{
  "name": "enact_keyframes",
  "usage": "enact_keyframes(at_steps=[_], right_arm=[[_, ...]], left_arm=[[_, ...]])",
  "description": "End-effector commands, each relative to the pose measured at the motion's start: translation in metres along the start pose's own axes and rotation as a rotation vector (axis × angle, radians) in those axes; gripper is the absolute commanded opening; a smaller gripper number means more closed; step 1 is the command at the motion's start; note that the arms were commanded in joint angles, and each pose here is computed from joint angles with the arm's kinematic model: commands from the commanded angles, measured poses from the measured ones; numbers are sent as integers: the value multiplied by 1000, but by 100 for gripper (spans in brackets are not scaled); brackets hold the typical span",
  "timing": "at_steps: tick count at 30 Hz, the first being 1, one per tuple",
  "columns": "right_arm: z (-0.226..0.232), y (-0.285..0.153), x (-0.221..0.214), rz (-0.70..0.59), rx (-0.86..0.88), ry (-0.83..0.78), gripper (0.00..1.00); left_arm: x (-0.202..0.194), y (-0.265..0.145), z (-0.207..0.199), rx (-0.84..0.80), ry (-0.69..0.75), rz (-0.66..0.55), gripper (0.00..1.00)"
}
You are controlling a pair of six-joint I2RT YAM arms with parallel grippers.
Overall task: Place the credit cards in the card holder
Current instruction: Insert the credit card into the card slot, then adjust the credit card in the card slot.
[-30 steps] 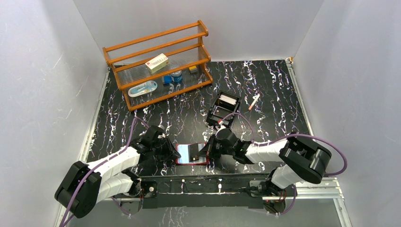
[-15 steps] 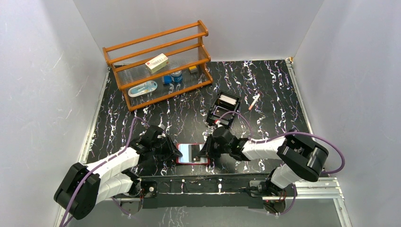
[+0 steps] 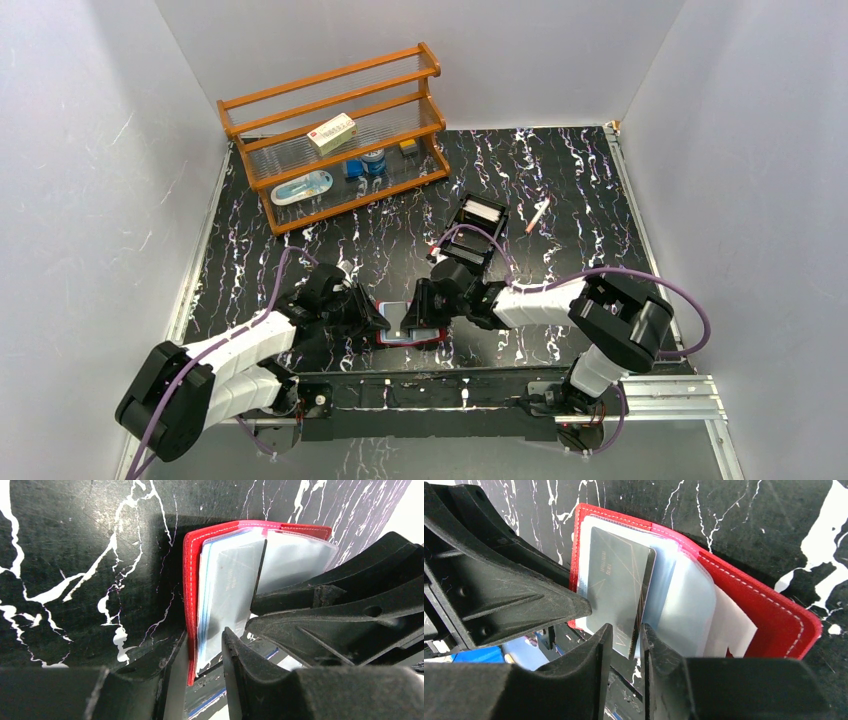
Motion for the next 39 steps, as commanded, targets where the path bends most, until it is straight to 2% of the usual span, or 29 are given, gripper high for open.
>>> enact_keyframes(at_steps=[1,8,13,18,21,23,26,30,35,37,39], right_arm=[[24,-1,4,-4,57,-63,36],[13,-8,7,-32,-23,-81,39],[8,-17,11,-72,-80,-91,39],[8,-22,13,-91,-86,-97,39],[7,-24,14,-101,-91,-101,39],[7,-25,15,-109,-94,-105,39],[4,-25,16,-118,-111,-114,39],[-3,-18,14,-107,-118,-117,39],[-12,-11,11,-87,-134,-111,39],[-14,-10,10,-84,-137,-107,12],[-15,-10,10,-84,-140,-106,10]], left_arm=[[-1,-2,-7,-42,17,15,29],[-2,-3,-7,-49,19,15,30],[-2,-3,-9,-62,24,15,12],[0,-5,-14,-85,44,18,10],[1,-7,-17,-100,62,14,4],[2,-8,-18,-107,71,13,4],[2,-8,-19,-111,79,13,8],[3,-6,-22,-140,87,13,29],[3,-1,-28,-218,95,17,30],[3,1,-30,-234,94,19,25],[3,1,-30,-243,94,17,20]])
Point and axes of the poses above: each gripper's point midway between its finger pads, its own y axis out along the fingers, its own z axis along the line the jaws close on, x = y × z, the point moved 5 cm from there along -y, back along the fingers, and after that the axes turned 14 degrees about y, right-handed, at the moved point
